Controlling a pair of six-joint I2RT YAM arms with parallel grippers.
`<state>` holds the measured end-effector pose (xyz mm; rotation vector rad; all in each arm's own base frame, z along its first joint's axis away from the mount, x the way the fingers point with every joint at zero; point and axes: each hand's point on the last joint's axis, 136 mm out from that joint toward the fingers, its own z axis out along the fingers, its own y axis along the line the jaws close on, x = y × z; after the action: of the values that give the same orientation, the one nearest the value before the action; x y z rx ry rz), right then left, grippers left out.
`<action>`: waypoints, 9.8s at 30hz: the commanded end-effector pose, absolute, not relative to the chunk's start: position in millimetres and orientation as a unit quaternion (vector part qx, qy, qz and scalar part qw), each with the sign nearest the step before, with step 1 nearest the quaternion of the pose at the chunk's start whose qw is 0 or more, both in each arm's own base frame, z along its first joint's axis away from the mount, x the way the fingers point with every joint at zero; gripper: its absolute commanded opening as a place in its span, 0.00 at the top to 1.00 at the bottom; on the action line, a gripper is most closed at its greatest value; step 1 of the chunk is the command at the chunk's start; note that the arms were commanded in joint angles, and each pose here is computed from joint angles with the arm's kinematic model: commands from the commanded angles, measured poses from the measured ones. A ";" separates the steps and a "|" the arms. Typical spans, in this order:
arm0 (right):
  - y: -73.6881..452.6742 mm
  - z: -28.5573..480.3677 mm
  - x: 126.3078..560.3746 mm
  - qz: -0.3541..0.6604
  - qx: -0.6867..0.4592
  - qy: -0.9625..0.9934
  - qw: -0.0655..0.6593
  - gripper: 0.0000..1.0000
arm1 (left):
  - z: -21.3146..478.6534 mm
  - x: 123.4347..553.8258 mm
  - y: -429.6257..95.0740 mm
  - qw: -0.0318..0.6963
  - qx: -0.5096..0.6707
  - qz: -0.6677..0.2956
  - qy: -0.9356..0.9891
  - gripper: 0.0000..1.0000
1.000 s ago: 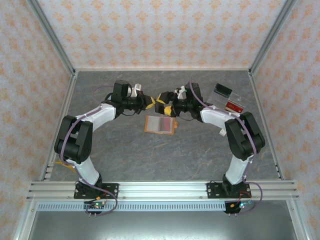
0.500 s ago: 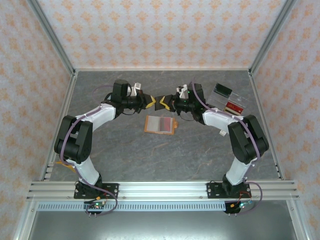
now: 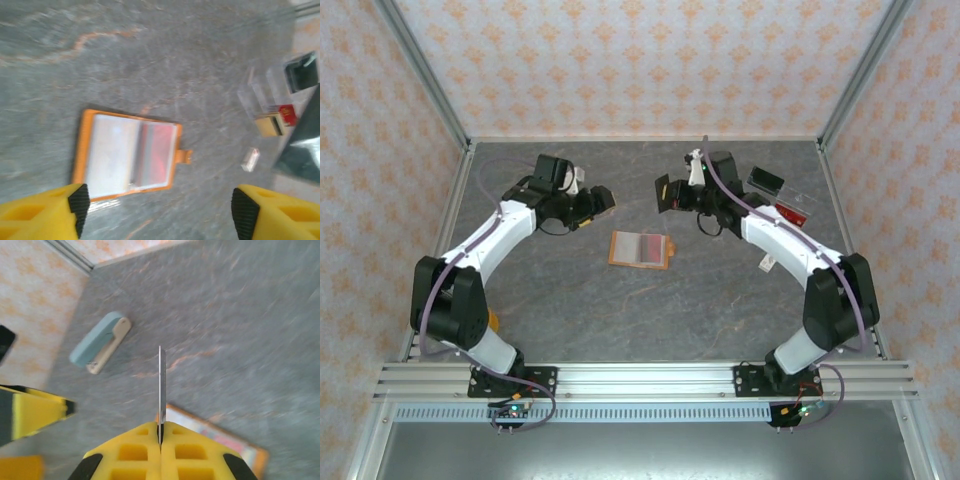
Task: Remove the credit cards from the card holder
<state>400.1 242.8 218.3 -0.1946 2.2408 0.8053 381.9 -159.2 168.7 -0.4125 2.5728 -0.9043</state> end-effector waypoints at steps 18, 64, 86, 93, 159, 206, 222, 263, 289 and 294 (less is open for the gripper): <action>42.0 195.6 474.1 0.025 -0.378 0.856 0.351 1.00 | 184.5 375.6 -89.7 0.232 -0.126 -0.217 0.940 0.00; -30.3 135.0 501.0 0.072 -0.432 0.862 0.256 1.00 | 150.7 381.5 -116.3 0.165 -0.111 -0.282 0.939 0.00; -4.6 128.2 497.6 0.147 -0.395 0.866 0.268 0.97 | 149.8 380.3 -116.5 0.163 -0.108 -0.281 0.940 0.00; 14.2 121.2 498.5 0.152 -0.396 0.867 0.260 0.95 | 150.3 380.1 -116.8 0.163 -0.106 -0.282 0.939 0.00; 152.3 246.7 393.6 0.187 -0.014 0.900 0.394 0.61 | 145.1 353.9 -141.4 0.166 -0.114 -0.259 0.945 0.00; 256.8 37.2 355.7 0.097 0.089 0.982 0.133 0.68 | 19.0 344.0 -217.1 0.028 -0.140 -0.253 0.957 0.69; 272.0 26.3 351.0 0.123 0.069 0.985 0.102 0.68 | 7.6 339.9 -215.5 0.016 -0.143 -0.244 0.959 0.73; 328.5 89.1 357.7 0.419 0.060 0.903 0.073 0.68 | 50.0 341.8 -192.8 0.071 -0.137 -0.212 0.965 0.80; 395.5 97.3 360.8 0.492 0.004 0.869 0.044 0.62 | 73.0 340.1 -121.3 0.123 -0.202 -0.177 0.955 0.76; 367.3 100.5 368.9 0.437 0.015 0.895 0.089 0.63 | 78.0 342.0 -139.0 0.118 -0.182 -0.225 0.950 0.77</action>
<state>356.1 381.0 76.8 0.0616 2.7254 1.4008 343.9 -134.4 72.0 -0.5800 2.7905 -0.5944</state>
